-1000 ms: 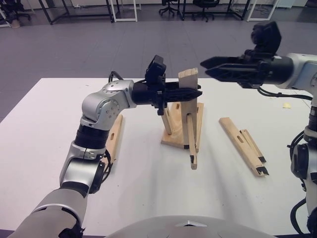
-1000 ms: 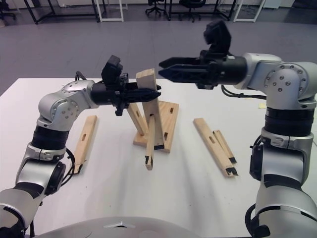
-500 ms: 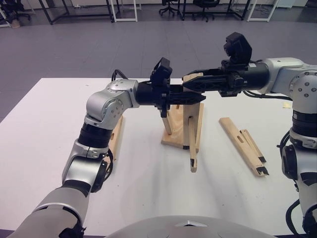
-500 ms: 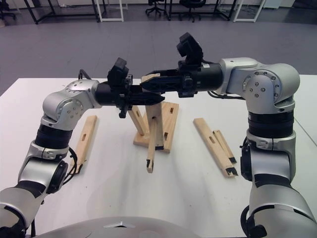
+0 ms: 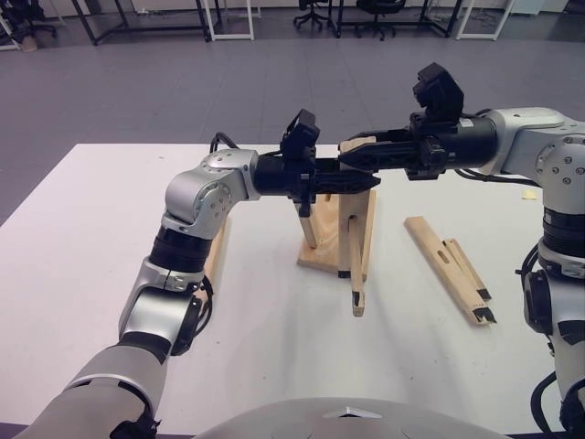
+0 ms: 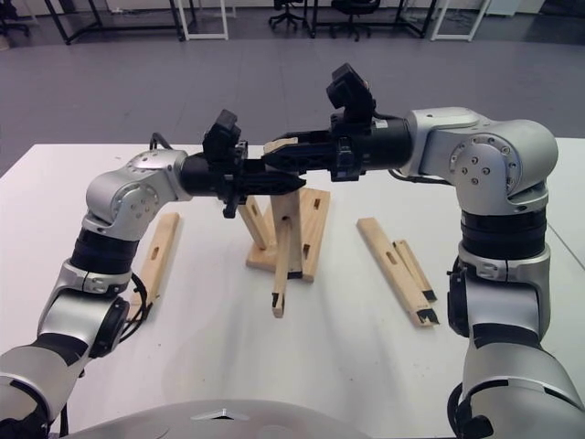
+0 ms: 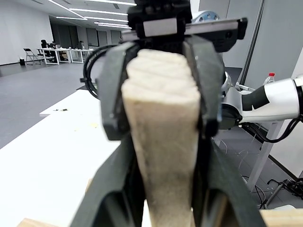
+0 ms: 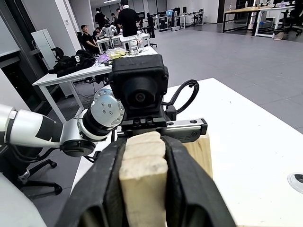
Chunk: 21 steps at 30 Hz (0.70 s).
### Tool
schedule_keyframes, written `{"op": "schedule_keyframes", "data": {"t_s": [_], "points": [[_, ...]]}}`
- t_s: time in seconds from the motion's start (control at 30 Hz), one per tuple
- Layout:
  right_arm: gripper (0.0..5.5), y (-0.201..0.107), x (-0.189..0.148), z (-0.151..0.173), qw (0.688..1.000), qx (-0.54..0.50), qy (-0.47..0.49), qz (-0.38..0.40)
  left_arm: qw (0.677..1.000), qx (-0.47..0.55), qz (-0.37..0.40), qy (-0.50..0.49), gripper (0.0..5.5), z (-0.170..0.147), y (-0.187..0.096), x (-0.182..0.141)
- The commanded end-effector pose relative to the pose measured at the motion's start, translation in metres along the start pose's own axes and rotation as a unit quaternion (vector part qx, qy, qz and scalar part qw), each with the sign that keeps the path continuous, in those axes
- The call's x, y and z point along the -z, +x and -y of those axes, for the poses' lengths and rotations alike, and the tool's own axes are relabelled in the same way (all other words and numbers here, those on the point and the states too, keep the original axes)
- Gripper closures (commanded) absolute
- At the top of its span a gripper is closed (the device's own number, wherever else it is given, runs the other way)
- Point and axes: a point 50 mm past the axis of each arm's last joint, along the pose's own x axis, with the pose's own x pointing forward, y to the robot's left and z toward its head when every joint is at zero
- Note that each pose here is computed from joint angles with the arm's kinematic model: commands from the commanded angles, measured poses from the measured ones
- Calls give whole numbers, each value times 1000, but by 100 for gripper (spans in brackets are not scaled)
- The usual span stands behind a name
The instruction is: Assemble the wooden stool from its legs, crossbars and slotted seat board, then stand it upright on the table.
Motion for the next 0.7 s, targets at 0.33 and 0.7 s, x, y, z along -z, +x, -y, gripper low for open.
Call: {"op": "schedule_keyframes", "data": {"t_s": [0.33,0.7], "points": [[449,-13,10,5,999,30,17,10,999,-39,21,29,301,-12,-6,-16],[449,-48,16,11,982,181,-15,57,979,-134,102,116,176,-16,-22,-64]]}}
